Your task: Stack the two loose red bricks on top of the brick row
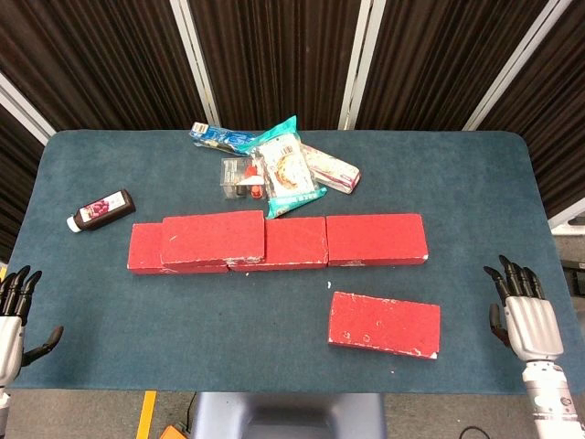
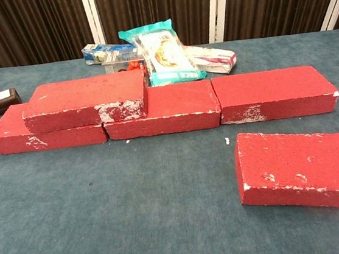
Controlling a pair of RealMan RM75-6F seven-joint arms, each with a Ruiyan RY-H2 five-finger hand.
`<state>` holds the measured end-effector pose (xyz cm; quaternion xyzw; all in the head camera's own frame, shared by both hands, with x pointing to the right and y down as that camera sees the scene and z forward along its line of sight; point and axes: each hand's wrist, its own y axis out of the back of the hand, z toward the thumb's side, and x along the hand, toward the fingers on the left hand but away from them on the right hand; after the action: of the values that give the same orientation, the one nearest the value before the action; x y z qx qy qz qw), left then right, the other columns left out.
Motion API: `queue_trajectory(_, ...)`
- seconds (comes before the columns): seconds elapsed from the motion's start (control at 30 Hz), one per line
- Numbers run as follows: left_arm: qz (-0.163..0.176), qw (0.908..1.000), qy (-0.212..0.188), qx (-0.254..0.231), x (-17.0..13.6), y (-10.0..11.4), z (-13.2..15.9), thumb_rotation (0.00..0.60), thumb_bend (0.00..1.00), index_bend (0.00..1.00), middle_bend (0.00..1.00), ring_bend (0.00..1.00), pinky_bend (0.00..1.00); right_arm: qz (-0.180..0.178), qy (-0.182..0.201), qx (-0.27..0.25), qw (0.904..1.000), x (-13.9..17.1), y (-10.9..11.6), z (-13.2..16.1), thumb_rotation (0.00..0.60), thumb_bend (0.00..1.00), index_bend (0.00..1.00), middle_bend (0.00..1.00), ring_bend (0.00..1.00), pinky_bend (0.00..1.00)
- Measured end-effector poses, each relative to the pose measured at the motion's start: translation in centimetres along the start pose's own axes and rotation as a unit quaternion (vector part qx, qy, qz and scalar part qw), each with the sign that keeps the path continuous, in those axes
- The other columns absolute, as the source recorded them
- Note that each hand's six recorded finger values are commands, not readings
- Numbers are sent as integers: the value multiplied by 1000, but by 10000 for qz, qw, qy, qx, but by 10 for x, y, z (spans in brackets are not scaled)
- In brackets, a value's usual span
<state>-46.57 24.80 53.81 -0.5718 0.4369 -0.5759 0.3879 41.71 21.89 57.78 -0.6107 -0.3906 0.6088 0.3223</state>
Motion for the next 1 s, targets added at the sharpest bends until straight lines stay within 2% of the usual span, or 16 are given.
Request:
queue_trajectory(0.3, 11, 9999, 12, -110, -4, 0, -2, 600, 239, 0, 0, 0, 2, 434, 175, 85, 9989, -8, -16, 15, 600, 172, 145, 80, 7, 0)
queue_trajectory(0.47, -45, 9999, -16, -139, -4, -1, -1, 600, 238, 0, 0, 0, 2, 726, 437, 219, 9962, -15, -20, 38, 600, 21, 67, 51, 2, 0)
queue_trajectory(0.57, -78, 9998, -42, -158, -3, -2, 0, 600, 239, 0, 0, 0, 2, 824, 557, 253, 9947, -17, -20, 48, 600, 0, 4, 29, 0, 0)
queue_trajectory(0.67, -122, 9998, -23, -174, -3, -4, 0, 600, 240, 0, 0, 0, 2, 1016, 735, 334, 9915, -21, -21, 67, 600, 0, 0, 23, 0, 0)
queue_trajectory(0.83, -161, 9996, 71, -211, -2, -3, -4, 600, 239, 0, 0, 0, 2, 1626, 943, 420, 9813, -23, -28, 105, 600, 0, 0, 11, 0, 0)
queue_trajectory(1.0, -195, 9995, 89, -229, -1, -4, -5, 600, 237, 0, 0, 0, 2, 2049, 1127, 554, 9707, -20, -33, 138, 600, 0, 0, 11, 0, 0)
